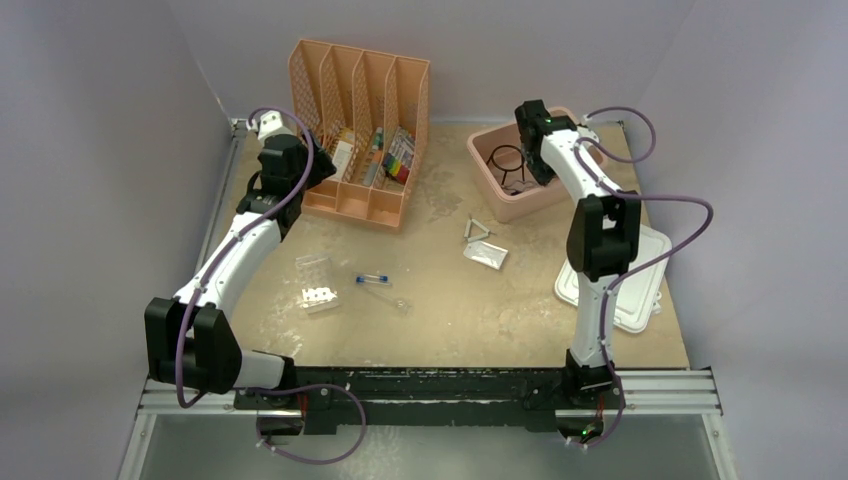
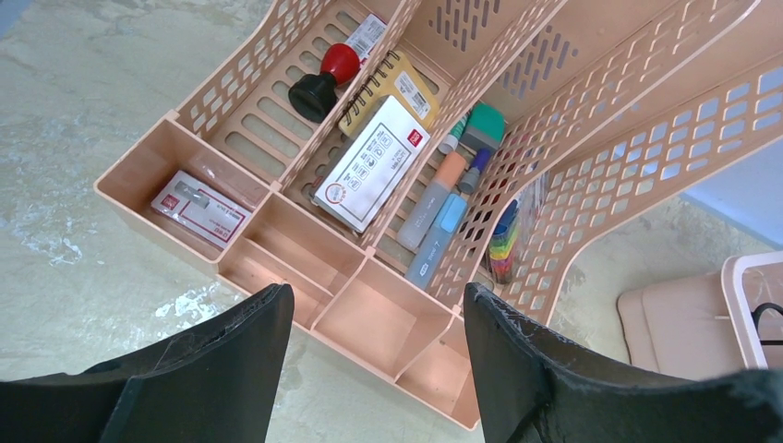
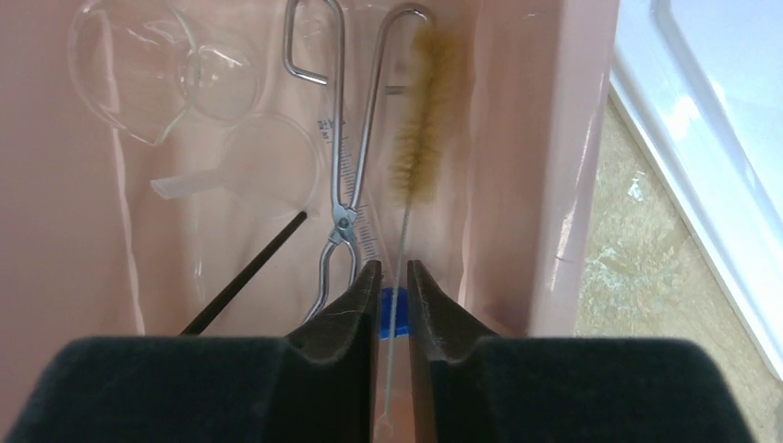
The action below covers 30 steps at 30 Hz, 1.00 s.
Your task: Organize the chemistry lab equipment
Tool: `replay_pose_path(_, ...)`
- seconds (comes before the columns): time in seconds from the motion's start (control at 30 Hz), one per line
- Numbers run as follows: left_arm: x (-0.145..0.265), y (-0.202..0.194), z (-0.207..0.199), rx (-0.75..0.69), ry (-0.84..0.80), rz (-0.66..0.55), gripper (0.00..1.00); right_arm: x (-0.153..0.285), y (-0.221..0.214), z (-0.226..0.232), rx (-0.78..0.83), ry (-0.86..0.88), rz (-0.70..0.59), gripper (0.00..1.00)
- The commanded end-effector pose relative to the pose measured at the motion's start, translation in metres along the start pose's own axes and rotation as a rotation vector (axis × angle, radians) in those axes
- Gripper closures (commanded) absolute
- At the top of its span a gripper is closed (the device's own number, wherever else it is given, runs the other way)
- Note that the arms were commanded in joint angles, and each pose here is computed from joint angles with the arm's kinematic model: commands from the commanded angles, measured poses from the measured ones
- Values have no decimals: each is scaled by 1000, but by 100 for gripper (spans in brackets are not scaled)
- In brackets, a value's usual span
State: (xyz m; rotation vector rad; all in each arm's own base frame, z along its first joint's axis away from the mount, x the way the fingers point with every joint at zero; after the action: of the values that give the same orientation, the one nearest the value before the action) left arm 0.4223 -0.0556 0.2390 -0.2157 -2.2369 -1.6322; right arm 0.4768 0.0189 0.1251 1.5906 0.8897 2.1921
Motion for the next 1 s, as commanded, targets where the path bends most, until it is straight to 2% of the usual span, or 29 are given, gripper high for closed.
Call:
replay_pose_path(0.0, 6, 25, -3, 6, -8, -70, 33, 22, 25, 16, -64, 81, -32, 78)
replay_pose_path(0.2, 5, 30, -8, 8, -24, -78, 33, 45, 47, 27, -56, 195, -75, 55)
replay_pose_path(0.33, 4, 32, -13, 8, -48, -78, 33, 66, 76, 35, 32, 280, -159, 53)
replay_pose_path(0.53, 1, 32, -17, 17, -69, -81, 33, 104, 87, 60, 276, 548, -176, 51)
replay_pose_path(0.7, 0, 32, -21, 25, -89, -87, 28, 161, 56, 81, 465, 917, -122, 47)
replay_pose_path(0.77, 0, 33, -22, 25, -91, -91, 26, 191, 37, 85, 527, 1046, -130, 41)
replay_pose_path(0.83, 0, 35, -22, 27, -92, -100, 24, 217, 10, 87, 620, 1121, -132, 37)
replay_pose_path(0.97, 1, 41, -12, 33, -30, -119, 20, 240, -53, 86, 812, 1181, -63, 36)
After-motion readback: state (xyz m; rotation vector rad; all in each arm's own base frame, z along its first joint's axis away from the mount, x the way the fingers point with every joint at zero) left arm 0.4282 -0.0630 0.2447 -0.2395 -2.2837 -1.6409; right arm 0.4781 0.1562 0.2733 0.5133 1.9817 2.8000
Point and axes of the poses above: each gripper's point midway between its finger pads, its own x axis back along the fingers, its own z axis along the line the jaws close on, y = z × x, the point moved 1 cm from there along x, back along the fingers, and after that the axes turned 8 degrees about -x, right-handed, at the moved point
